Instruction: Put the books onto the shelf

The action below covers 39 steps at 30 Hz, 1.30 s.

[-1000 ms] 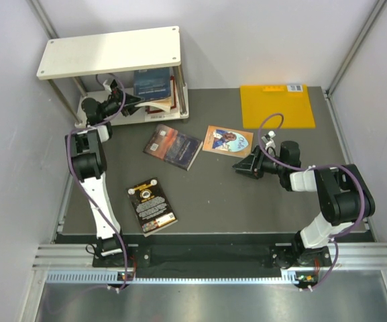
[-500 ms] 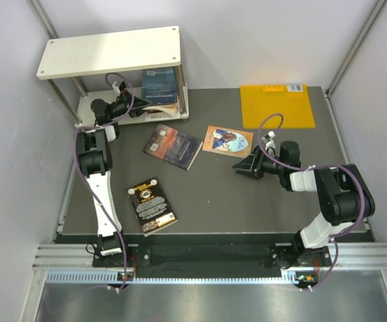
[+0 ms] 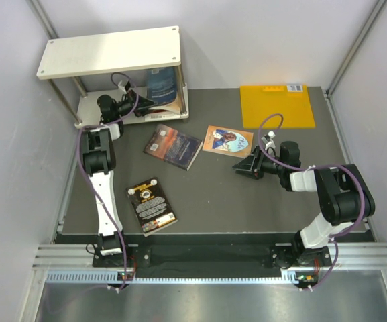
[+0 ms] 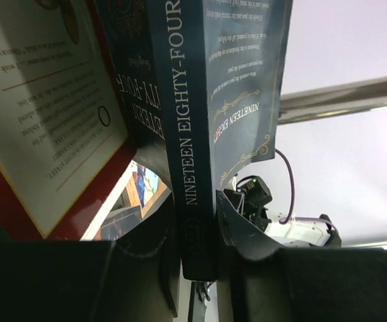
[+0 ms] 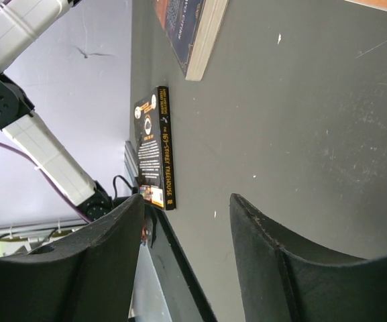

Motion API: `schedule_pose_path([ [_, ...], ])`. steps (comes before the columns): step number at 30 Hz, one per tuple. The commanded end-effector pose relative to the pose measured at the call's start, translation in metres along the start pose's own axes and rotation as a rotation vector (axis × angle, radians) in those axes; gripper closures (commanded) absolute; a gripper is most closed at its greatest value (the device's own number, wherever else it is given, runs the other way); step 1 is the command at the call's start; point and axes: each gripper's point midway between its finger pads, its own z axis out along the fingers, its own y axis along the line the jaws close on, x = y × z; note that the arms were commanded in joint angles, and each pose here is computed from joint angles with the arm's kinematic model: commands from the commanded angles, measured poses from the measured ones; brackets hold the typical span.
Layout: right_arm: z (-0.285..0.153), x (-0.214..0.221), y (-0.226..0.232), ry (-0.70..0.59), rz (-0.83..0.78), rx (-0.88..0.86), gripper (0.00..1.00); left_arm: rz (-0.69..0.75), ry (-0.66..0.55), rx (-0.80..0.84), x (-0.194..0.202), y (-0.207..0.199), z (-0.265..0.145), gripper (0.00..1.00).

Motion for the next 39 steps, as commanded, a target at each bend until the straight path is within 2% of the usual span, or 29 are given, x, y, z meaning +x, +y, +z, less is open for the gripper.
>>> schedule_pose_path([
  [1,0.0,-0.002,0.007,-0.01,-0.058,-0.022,0.46,0.197,-0.033,0.021,-0.021,-0.029,0.01,1.0],
  [8,0.001,-0.003,0.007,-0.011,-0.055,-0.024,0.46,0.184,-0.07,0.009,-0.028,-0.028,0.001,0.99],
  [12,0.001,-0.004,0.007,-0.012,-0.054,-0.024,0.46,0.174,-0.086,0.0,-0.031,-0.025,-0.006,0.94],
  [13,0.001,-0.004,0.007,-0.014,-0.057,-0.025,0.46,0.171,-0.084,-0.001,-0.03,-0.024,-0.007,0.9],
  [14,0.001,-0.003,0.006,-0.012,-0.054,-0.023,0.46,0.163,-0.087,-0.005,-0.031,-0.021,-0.01,0.84],
  [15,0.001,-0.003,0.007,-0.01,-0.055,-0.025,0.46,0.157,-0.088,-0.005,-0.032,-0.021,-0.01,0.69],
  [17,0.001,-0.003,0.006,-0.011,-0.052,-0.024,0.46,0.146,-0.087,-0.004,-0.032,-0.018,-0.011,0.55],
  [18,0.001,-0.002,0.005,-0.01,-0.053,-0.023,0.46,0.136,-0.082,0.0,-0.031,-0.019,-0.012,0.38],
  [21,0.001,-0.002,0.004,-0.009,-0.05,-0.022,0.46,0.12,-0.065,0.01,-0.03,-0.019,-0.011,0.25],
  [22,0.001,-0.002,0.004,-0.011,-0.048,-0.022,0.45,0.119,-0.056,0.014,-0.029,-0.02,-0.011,0.14],
  [25,0.002,-0.003,0.004,-0.012,-0.046,-0.025,0.46,0.105,-0.049,0.019,-0.029,-0.02,-0.013,0.04],
  [31,0.002,-0.003,0.006,-0.012,-0.046,-0.031,0.45,0.071,-0.052,0.017,-0.031,-0.026,-0.017,0.01],
  [34,0.001,-0.002,0.005,-0.014,-0.045,-0.031,0.45,0.008,-0.037,0.009,-0.025,-0.031,-0.019,0.01],
  [37,0.001,-0.001,0.005,-0.02,-0.04,-0.033,0.45,-0.019,-0.052,0.004,-0.022,-0.043,-0.023,0.01],
  [38,0.001,-0.001,0.006,-0.022,-0.041,-0.039,0.45,0.021,-0.067,0.0,-0.025,-0.053,-0.028,0.01],
  [39,0.001,-0.001,0.007,-0.021,-0.043,-0.045,0.45,-0.024,-0.086,-0.027,-0.026,-0.047,-0.029,0.01],
])
